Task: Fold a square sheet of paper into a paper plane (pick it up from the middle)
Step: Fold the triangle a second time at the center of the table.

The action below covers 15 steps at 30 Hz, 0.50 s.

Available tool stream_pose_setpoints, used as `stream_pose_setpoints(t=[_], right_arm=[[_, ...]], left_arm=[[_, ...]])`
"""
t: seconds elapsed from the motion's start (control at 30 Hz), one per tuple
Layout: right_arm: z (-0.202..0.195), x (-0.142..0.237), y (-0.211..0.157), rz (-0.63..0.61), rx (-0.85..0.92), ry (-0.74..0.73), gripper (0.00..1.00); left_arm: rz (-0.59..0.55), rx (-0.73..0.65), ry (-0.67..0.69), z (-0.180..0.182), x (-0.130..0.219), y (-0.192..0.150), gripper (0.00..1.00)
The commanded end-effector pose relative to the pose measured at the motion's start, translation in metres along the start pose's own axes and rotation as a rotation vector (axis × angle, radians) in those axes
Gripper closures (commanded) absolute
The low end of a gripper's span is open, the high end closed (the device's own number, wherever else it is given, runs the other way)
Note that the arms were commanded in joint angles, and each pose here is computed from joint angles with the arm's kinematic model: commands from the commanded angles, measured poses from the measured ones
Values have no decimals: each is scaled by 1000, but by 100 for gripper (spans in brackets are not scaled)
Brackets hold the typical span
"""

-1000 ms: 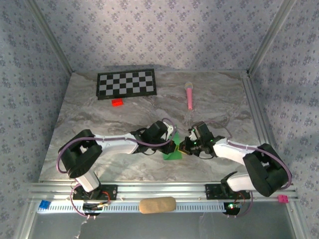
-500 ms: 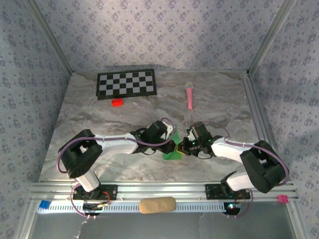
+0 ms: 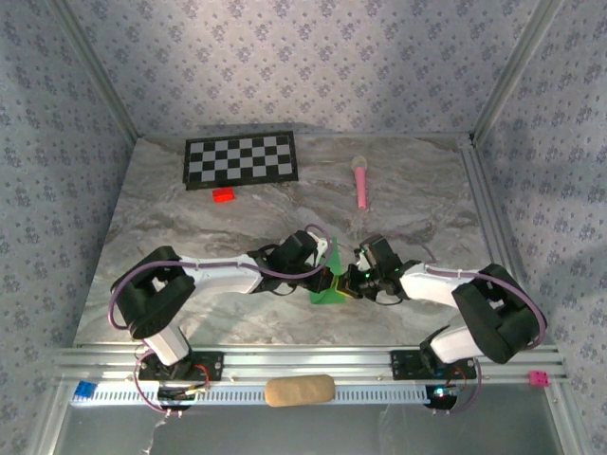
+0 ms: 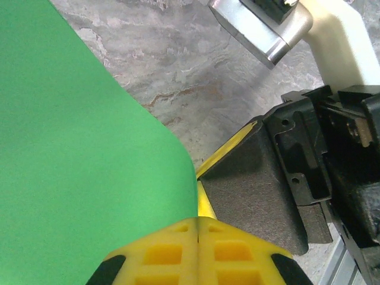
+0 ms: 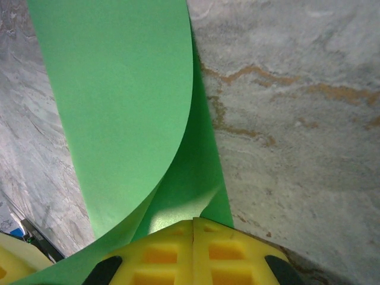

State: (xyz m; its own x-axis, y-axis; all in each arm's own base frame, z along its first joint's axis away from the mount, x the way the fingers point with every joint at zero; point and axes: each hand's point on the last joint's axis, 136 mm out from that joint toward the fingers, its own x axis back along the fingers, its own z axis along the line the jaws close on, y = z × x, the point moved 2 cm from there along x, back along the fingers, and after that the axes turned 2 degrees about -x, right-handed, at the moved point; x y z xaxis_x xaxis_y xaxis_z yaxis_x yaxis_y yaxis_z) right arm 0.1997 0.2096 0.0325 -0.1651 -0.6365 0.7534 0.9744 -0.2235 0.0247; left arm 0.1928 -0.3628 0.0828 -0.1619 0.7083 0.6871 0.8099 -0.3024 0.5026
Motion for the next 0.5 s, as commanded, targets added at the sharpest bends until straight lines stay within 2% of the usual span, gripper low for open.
stream_pose_setpoints(t=[0.0, 0.1, 0.47], right_arm=[[-30, 2, -7, 14, -20, -134, 100], [-32, 6, -6, 14, 4, -177, 100], [-28, 6, -2, 11, 19, -169, 100]], left_arm=[[-6, 27, 21, 10, -3, -3, 100], [-10, 36, 32, 15, -2, -1, 100], [-17, 28, 99, 36, -6, 0, 100]])
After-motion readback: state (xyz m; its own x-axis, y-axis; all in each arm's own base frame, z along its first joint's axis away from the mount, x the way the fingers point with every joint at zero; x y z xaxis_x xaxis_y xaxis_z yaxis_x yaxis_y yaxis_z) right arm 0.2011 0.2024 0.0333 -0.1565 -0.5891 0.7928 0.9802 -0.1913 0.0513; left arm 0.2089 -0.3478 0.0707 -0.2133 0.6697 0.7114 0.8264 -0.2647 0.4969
